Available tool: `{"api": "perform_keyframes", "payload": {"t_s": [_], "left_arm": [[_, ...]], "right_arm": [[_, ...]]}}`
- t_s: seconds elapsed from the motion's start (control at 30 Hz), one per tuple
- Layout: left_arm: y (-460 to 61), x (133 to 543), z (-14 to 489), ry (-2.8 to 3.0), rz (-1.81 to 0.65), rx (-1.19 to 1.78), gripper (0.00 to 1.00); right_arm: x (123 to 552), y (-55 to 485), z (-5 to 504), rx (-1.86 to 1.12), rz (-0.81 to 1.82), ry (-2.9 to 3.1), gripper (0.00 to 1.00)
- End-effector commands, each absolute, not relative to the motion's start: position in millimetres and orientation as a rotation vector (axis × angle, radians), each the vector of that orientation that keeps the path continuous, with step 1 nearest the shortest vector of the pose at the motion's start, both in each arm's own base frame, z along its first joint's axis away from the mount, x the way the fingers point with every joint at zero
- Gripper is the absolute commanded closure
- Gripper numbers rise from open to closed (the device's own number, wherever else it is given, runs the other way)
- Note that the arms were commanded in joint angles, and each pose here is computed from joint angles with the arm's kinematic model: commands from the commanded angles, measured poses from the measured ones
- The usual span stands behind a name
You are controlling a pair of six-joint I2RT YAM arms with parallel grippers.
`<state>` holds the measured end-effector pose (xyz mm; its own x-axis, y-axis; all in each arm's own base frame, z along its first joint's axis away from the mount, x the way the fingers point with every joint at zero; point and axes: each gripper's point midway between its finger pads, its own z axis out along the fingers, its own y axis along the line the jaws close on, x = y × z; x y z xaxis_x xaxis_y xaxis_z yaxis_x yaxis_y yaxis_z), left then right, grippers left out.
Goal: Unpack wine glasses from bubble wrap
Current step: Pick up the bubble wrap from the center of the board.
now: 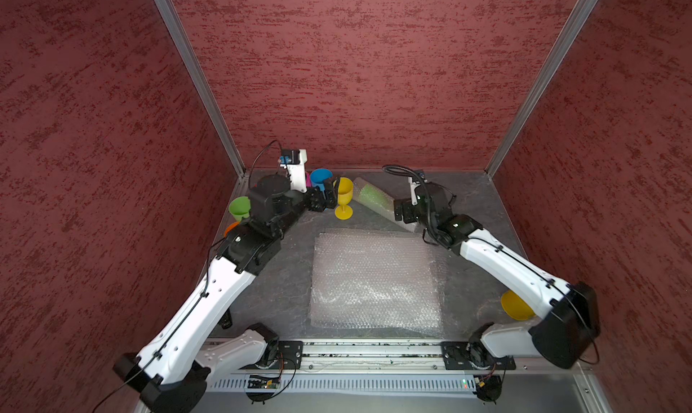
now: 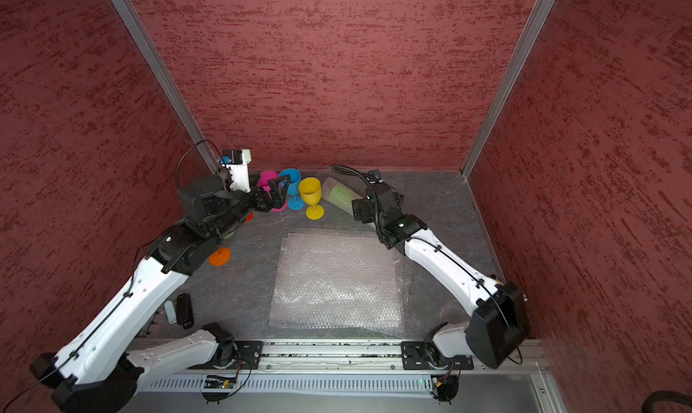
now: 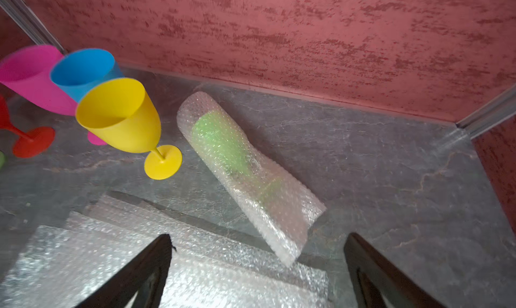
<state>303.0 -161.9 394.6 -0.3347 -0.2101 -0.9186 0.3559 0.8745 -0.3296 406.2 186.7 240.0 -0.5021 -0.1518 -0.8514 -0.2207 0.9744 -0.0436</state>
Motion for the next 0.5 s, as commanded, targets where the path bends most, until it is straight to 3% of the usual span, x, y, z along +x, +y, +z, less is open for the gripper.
{"api": "perform_keyframes", "payload": {"t_s": [0.0,0.2,0.47], "left_arm": [[-196.6,262.1,329.0,2.062,-0.822,0.203,0.0],[-206.8,227.4,300.8,2.057,-0.669,0.409,0.0],[-189.1,205.8,318.4,1.845,-0.679,0.416,0.0]], "right_arm": [[436.4,197.9,220.1,-0.412,0.093,2.112,0.01],[484.1,223.7,167.6,-0.534,0.147,2.224,0.01],[520.1,251.7,110.6,-0.698,0.15,2.272,0.01]]}}
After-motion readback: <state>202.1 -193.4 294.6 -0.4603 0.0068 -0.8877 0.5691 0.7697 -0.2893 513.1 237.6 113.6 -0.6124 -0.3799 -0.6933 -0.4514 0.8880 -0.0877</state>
